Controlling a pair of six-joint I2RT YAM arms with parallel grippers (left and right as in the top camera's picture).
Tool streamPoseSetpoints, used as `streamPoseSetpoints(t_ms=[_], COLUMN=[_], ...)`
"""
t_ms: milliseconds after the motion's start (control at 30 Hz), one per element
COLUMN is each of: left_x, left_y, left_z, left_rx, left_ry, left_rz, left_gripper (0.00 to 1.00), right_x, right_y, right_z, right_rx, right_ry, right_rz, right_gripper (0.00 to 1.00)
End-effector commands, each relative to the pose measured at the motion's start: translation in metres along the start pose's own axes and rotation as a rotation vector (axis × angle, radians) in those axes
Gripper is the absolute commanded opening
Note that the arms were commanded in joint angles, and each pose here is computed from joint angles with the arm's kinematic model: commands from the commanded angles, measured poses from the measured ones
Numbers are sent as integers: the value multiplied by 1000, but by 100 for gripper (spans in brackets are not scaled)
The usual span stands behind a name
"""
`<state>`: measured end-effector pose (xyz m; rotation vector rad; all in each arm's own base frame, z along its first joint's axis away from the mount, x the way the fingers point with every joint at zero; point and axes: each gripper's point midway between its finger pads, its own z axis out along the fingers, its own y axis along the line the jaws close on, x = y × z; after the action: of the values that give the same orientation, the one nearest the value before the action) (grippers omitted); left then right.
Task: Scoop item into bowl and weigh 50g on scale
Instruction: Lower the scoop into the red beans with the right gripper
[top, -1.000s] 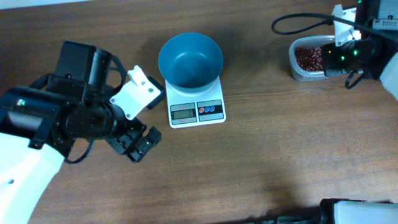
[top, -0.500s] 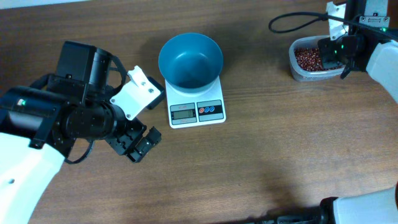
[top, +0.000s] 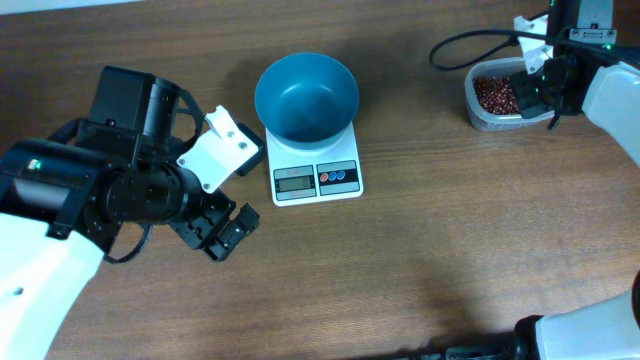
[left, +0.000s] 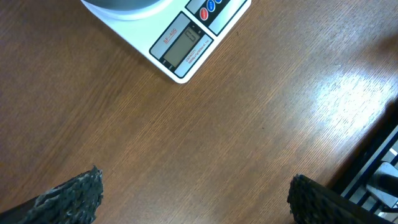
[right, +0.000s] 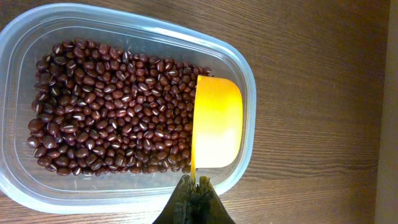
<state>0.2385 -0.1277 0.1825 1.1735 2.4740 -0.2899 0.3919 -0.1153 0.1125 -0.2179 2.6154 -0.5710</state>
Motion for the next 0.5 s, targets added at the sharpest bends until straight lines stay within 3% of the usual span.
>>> streamPoseSetpoints(t_ms=[0, 233, 467], left_x=[1, 1, 1], left_y=[0, 0, 0], left_z=[1, 1, 1], left_rx=[0, 1, 2], left_ry=[6, 6, 8], left_rz=[13, 13, 13], left_gripper=[99, 99, 99], right_x=[1, -4, -1], right_y=[-4, 31, 28], right_z=[7, 9, 10], right_rx=[19, -176, -244], right_ry=[21, -7, 0], right_rz=[5, 161, 359], right_gripper=[4, 4, 4])
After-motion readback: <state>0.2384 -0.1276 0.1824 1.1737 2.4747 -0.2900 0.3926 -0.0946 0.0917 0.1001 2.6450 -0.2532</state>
